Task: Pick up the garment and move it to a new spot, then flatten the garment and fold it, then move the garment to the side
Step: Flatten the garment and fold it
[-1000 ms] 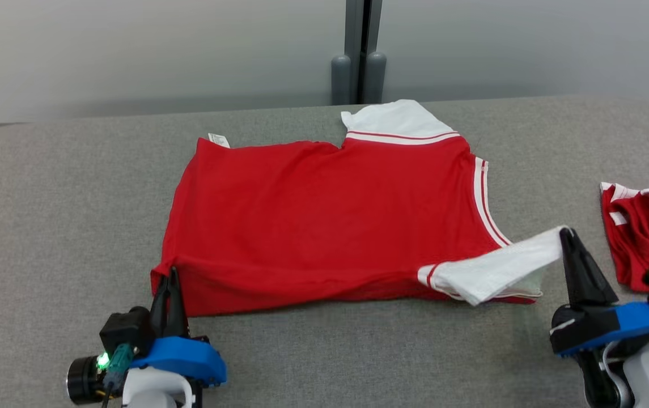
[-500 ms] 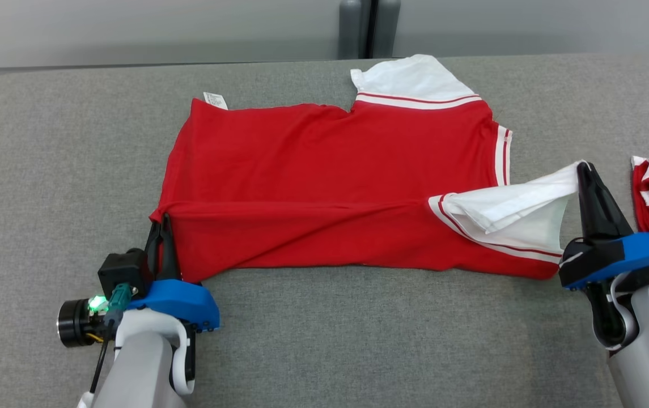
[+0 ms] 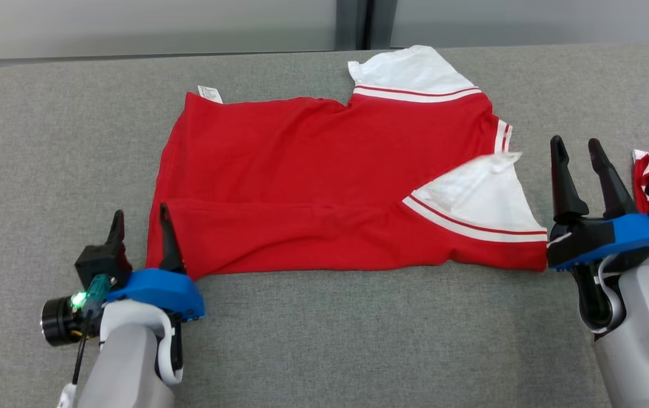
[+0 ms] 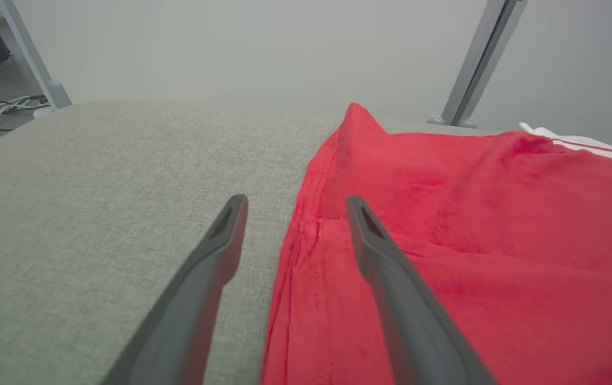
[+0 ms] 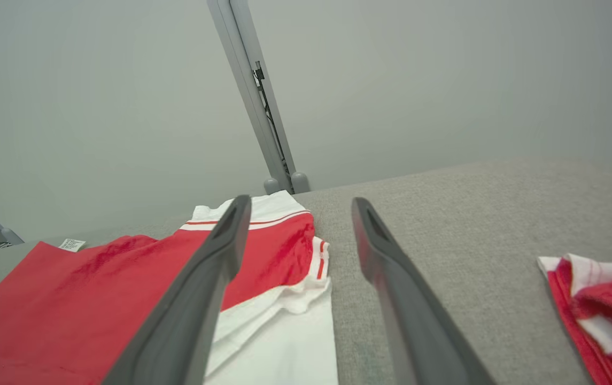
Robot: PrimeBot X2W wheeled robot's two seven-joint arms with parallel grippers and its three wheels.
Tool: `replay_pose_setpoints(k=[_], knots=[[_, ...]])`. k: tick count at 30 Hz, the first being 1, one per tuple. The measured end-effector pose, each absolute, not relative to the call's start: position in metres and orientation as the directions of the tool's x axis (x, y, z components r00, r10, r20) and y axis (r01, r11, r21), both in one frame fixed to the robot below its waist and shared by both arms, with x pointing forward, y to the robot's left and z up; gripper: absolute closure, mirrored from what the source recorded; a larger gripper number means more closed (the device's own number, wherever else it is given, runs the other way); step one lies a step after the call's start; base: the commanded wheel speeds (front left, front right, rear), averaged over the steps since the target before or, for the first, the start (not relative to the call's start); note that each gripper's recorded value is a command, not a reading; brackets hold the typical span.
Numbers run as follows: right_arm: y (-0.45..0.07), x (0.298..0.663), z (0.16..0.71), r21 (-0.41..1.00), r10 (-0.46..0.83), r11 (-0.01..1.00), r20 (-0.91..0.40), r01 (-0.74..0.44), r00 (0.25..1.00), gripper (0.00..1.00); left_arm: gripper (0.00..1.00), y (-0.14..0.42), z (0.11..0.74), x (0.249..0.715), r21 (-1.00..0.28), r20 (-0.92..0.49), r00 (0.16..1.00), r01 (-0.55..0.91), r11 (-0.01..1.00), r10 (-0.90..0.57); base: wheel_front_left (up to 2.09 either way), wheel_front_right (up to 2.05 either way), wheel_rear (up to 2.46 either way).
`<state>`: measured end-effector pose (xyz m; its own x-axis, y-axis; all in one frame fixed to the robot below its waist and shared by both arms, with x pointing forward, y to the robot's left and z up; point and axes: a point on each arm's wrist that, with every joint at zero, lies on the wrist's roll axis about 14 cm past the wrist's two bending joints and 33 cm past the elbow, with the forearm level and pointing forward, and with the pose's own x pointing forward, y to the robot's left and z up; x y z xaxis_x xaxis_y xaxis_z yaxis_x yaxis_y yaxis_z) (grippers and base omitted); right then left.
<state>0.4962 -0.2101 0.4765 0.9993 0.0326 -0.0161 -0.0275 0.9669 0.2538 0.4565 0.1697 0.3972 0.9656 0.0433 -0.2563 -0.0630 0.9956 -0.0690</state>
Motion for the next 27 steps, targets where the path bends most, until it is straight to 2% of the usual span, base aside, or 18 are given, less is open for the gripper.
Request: replay_pose_setpoints(k=[9, 27], knots=[[-0.228, 0.463, 0.451, 0.289, -0.036, 0.956, -0.077, 0.057, 0.996, 0.0, 0.0, 0.16, 0.371, 0.427, -0.167, -0.337, 0.941, -0.081, 0.983, 0.02, 0.0, 0.0, 0.0], [-0.229, 0.428, 0.421, 0.334, -0.065, 0.935, -0.166, 0.118, 0.984, 0.0, 0.0, 0.163, 0.356, 0.412, -0.141, -0.39, 0.919, -0.125, 0.982, 0.061, 0.0, 0.0, 0.0]])
